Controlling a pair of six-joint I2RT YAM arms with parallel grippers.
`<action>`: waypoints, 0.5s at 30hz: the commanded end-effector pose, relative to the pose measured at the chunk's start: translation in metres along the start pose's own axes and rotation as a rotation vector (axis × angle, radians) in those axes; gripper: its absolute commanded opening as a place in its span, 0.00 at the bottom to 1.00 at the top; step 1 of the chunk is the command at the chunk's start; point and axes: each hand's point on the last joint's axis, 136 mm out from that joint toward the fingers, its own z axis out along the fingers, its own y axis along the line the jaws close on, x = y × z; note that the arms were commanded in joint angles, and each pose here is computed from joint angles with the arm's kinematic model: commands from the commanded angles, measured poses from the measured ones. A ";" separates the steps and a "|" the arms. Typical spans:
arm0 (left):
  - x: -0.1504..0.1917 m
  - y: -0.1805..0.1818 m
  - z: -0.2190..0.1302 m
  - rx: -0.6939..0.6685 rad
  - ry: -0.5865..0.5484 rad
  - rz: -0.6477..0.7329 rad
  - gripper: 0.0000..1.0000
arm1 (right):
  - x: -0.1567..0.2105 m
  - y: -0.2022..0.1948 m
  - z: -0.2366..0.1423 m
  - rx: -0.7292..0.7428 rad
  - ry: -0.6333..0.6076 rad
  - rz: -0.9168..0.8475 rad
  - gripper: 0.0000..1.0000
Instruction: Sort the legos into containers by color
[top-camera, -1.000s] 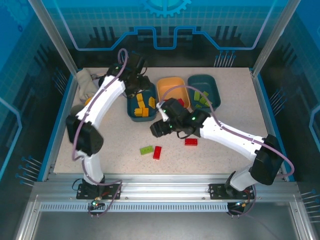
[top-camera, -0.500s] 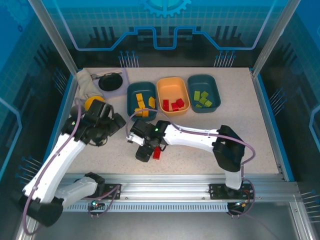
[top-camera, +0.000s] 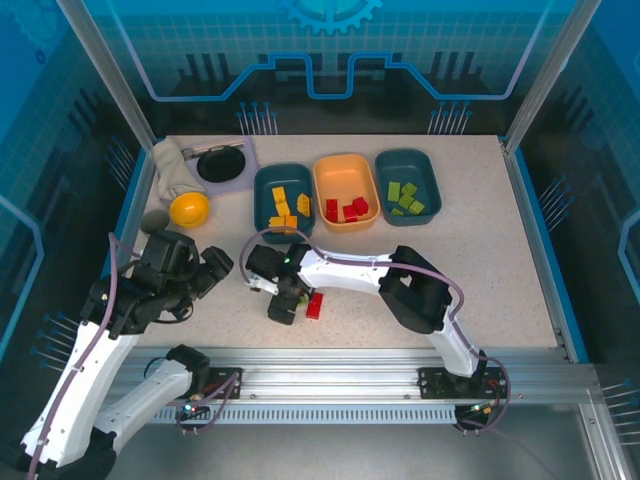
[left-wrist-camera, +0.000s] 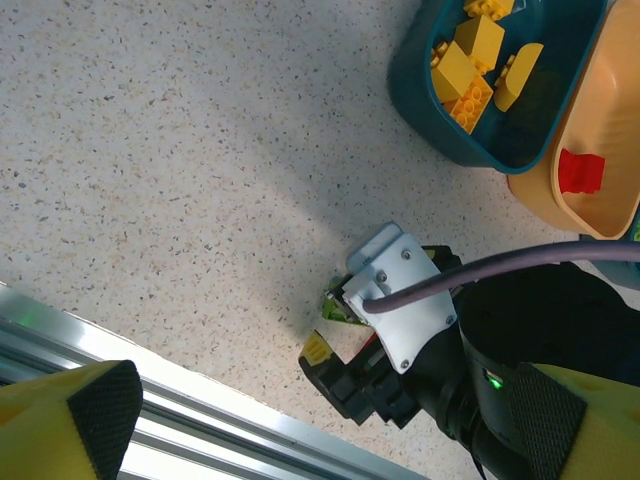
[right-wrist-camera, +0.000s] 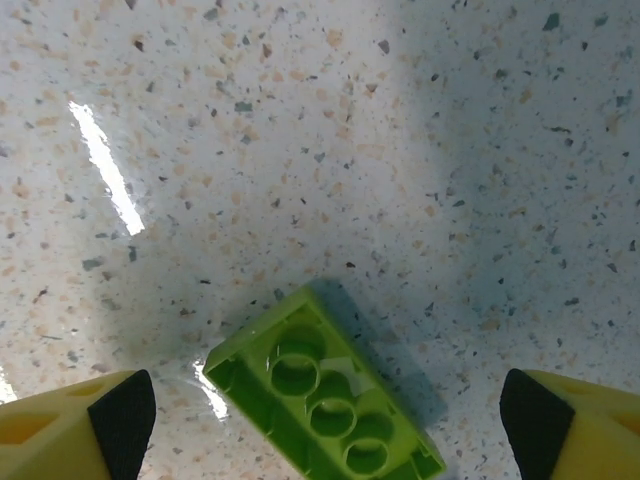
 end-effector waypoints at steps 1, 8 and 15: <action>0.002 -0.005 -0.005 0.024 0.019 -0.009 0.98 | 0.000 -0.012 0.007 0.013 0.034 0.024 0.89; 0.002 -0.018 -0.003 0.069 0.033 0.011 0.98 | 0.008 -0.034 0.016 -0.021 0.078 0.101 0.74; 0.003 -0.024 0.002 0.079 0.047 0.010 0.97 | 0.013 -0.060 0.012 0.009 0.098 0.203 0.68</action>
